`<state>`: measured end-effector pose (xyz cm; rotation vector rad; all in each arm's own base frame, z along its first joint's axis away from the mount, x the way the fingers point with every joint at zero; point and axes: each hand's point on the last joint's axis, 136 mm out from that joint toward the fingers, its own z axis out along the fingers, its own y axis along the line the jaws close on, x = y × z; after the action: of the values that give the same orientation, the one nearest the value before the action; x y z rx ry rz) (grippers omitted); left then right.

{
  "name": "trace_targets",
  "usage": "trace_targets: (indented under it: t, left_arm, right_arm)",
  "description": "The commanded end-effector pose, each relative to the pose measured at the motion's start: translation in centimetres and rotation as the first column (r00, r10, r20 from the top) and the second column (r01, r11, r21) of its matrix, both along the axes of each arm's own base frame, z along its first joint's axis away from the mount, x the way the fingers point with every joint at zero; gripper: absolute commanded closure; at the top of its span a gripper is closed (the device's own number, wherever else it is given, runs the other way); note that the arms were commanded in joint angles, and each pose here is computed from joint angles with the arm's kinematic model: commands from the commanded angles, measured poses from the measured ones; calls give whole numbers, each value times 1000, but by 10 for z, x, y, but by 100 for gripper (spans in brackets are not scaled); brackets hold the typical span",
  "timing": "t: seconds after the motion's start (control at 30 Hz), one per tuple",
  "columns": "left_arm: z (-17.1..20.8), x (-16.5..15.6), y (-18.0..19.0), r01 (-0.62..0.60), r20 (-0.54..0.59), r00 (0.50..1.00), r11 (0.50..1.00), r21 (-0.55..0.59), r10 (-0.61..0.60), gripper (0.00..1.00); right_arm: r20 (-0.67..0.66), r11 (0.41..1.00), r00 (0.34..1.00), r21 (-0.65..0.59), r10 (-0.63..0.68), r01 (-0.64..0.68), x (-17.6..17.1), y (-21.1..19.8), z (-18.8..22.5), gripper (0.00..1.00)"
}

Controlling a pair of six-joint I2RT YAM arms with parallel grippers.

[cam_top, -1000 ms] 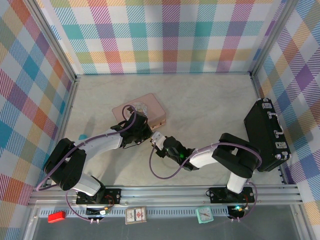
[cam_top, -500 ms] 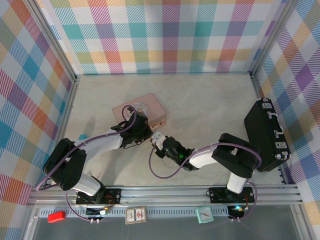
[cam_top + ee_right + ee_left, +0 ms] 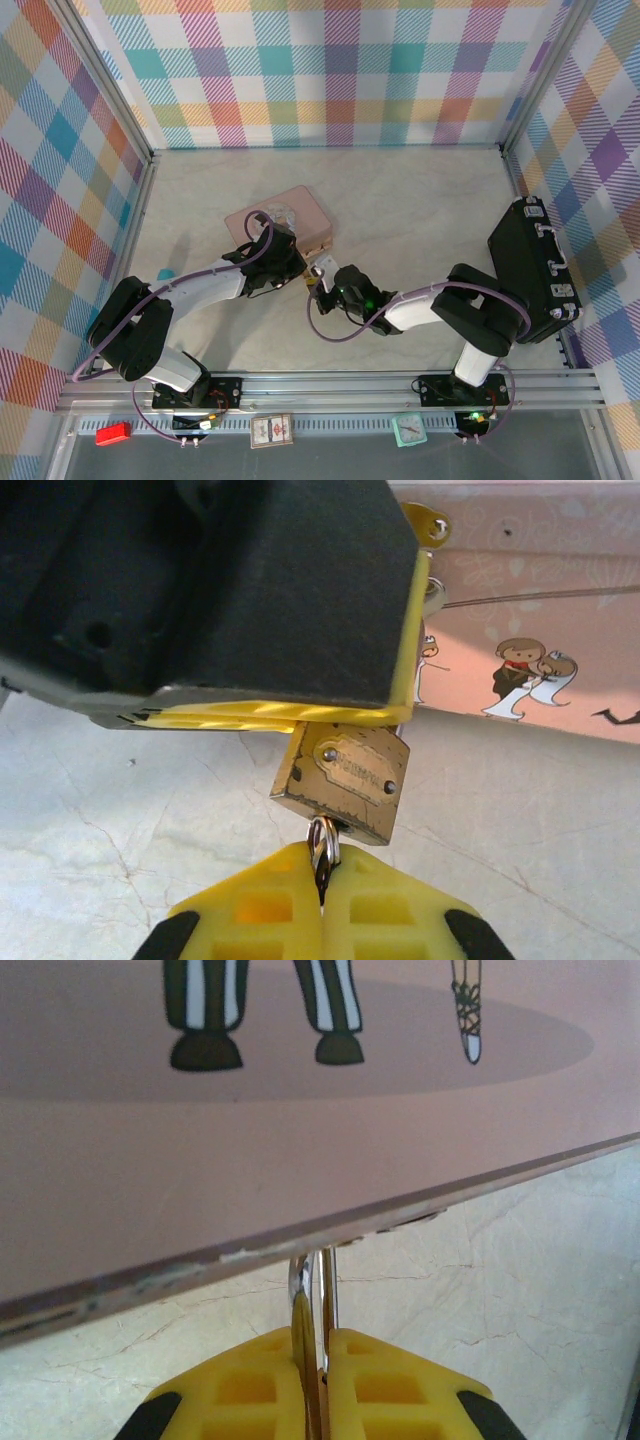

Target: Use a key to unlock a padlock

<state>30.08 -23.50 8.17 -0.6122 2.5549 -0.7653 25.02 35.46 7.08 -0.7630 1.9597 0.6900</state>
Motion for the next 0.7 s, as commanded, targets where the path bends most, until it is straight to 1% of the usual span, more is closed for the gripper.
trace_targets:
  t: [0.0,0.17,0.37,0.53,0.67]
  left_arm:
    - [14,-7,-15,66,38,997,997,-36,-65,100]
    - [15,-8,-13,63,42,997,997,-35,-62,100]
    - [14,-7,-14,65,41,997,997,-35,-63,100]
    - [16,-6,-17,77,51,996,996,-45,-75,100]
    - [12,-6,-18,85,46,995,995,-43,-83,98]
  right_arm:
    - [-57,989,998,142,-32,40,6,-3,19,96]
    - [-168,964,984,245,-60,100,14,-16,16,98]
    - [-222,952,975,290,-31,97,12,-14,16,99]
    - [-262,948,965,302,-24,105,12,-14,11,100]
    - [-303,953,953,294,19,74,7,-8,6,100]
